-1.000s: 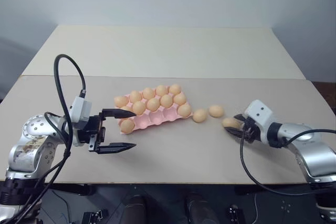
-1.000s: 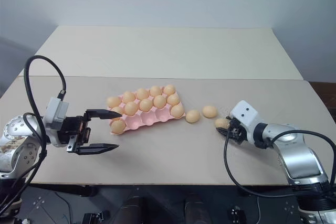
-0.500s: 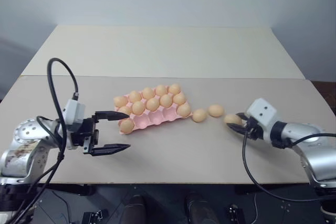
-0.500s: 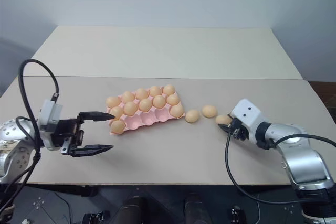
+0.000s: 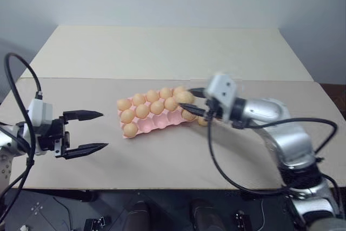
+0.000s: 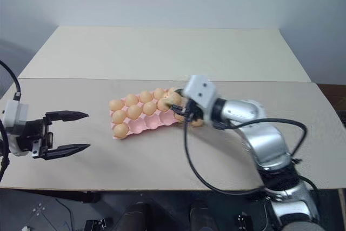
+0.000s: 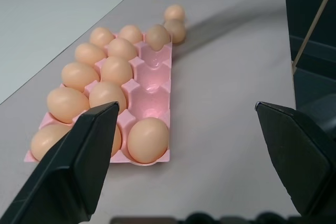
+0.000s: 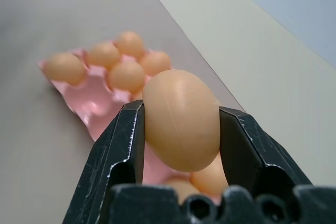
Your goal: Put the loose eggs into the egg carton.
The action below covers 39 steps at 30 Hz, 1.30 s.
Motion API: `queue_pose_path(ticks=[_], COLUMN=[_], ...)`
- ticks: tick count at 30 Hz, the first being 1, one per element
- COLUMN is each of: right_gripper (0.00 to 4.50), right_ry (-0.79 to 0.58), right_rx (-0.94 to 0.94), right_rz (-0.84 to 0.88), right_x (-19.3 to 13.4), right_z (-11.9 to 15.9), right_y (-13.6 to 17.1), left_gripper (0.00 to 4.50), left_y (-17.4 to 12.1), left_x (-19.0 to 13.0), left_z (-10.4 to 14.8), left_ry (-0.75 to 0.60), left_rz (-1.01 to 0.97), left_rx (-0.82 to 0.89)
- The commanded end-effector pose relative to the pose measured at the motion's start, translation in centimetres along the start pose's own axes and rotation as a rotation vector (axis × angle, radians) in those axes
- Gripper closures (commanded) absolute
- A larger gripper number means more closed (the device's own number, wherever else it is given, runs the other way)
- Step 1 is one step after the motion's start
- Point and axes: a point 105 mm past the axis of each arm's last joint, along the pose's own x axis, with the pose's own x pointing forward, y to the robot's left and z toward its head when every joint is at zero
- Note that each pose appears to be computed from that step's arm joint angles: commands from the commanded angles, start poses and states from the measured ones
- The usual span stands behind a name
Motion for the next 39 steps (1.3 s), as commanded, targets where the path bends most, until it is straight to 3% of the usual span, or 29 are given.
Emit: queue_pose_path(ticks=[1,7,16,19,24,25,31,39], right_gripper=[2.29,2.29,2.29,1.64,0.02,0.02,0.02,0.02], right_ry=[-0.028,-0.062,-0.059,-0.059,-0.066,-0.065,-0.071,0.017], right_rx=[-0.056,-0.044,-0.059,-0.081,-0.087,-0.093,-0.094,-0.056], right_rz=[0.105,0.167,0.160,0.170,0.173,0.170,0.106,0.043], right_x=[2.2,6.1,8.2,8.5,8.7,8.7,6.4,-2.1], right_z=[0.1,-0.1,-0.6,-0.9,-0.8,-0.8,-0.1,-1.3], right_y=[2.3,4.8,4.9,4.9,4.9,4.8,3.1,1.2], left_gripper=[0.00,0.00,0.00,0.00,0.00,0.00,0.00,0.00], left_y=[0.0,-0.5,-1.0,-1.0,-1.0,-1.0,-0.9,-0.8], left_x=[-0.5,-0.4,-0.9,-1.1,-1.2,-1.2,-0.8,0.9], left_z=[0.9,0.9,0.8,0.7,0.6,0.6,0.7,0.9], left_ry=[0.007,0.006,0.018,0.027,0.030,0.030,0.015,-0.034], left_rz=[0.020,0.034,0.069,0.075,0.079,0.079,0.066,0.017], left_rx=[0.037,0.029,0.024,0.021,0.018,0.018,0.021,0.029])
